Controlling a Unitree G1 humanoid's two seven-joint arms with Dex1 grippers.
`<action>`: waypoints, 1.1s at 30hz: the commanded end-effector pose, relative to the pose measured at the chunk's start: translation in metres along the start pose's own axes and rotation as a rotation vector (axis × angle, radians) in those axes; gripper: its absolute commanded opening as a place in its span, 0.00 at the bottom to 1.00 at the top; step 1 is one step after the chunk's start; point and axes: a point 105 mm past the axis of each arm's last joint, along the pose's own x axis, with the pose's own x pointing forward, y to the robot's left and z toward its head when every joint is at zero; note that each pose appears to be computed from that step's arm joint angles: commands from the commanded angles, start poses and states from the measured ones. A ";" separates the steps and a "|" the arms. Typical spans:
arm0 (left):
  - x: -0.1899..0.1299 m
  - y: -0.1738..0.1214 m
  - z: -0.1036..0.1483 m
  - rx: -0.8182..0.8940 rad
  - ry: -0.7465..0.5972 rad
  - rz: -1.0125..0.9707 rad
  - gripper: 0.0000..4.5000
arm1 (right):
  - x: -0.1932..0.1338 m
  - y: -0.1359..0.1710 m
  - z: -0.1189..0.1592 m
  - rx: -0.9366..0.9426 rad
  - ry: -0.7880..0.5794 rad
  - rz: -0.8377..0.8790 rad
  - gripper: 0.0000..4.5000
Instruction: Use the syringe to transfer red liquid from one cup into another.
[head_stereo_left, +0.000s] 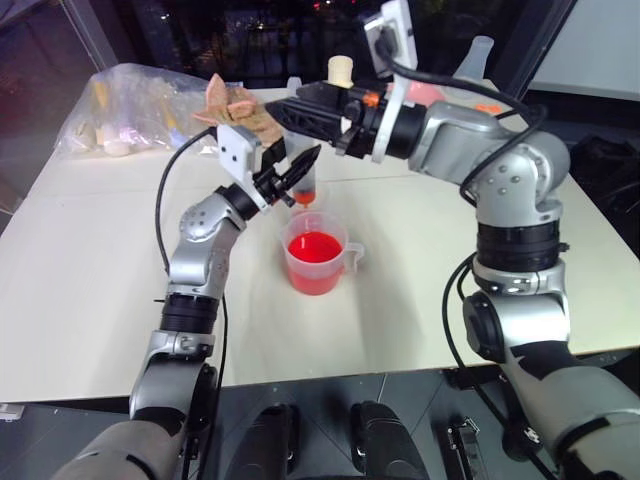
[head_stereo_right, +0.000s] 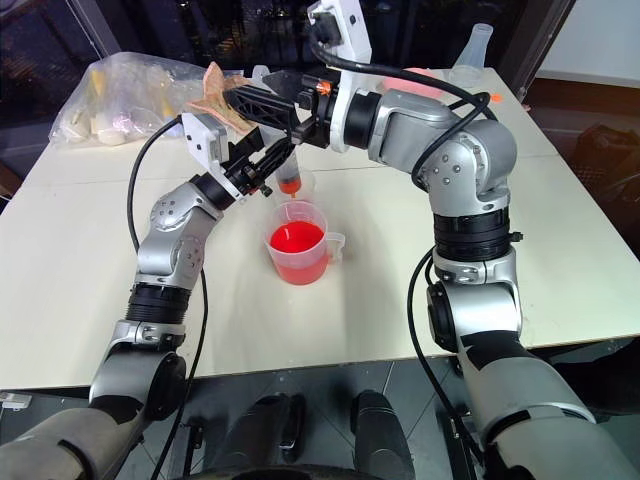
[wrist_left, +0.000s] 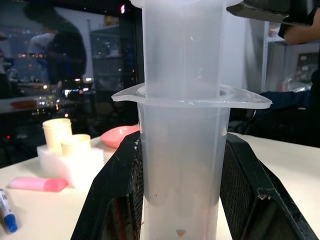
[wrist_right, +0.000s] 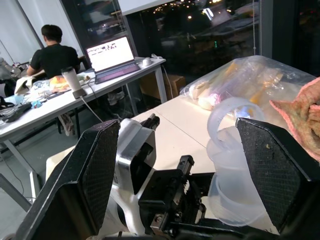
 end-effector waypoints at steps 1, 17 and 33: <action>0.005 -0.007 0.019 0.042 -0.055 -0.039 0.34 | 0.010 0.006 0.004 -0.017 0.006 0.031 0.57; 0.007 -0.005 0.031 0.043 -0.063 -0.050 0.34 | 0.017 -0.003 -0.008 -0.055 0.096 0.023 0.01; 0.010 0.007 0.056 0.046 -0.098 -0.028 0.34 | 0.014 -0.011 -0.032 0.001 0.145 0.005 0.01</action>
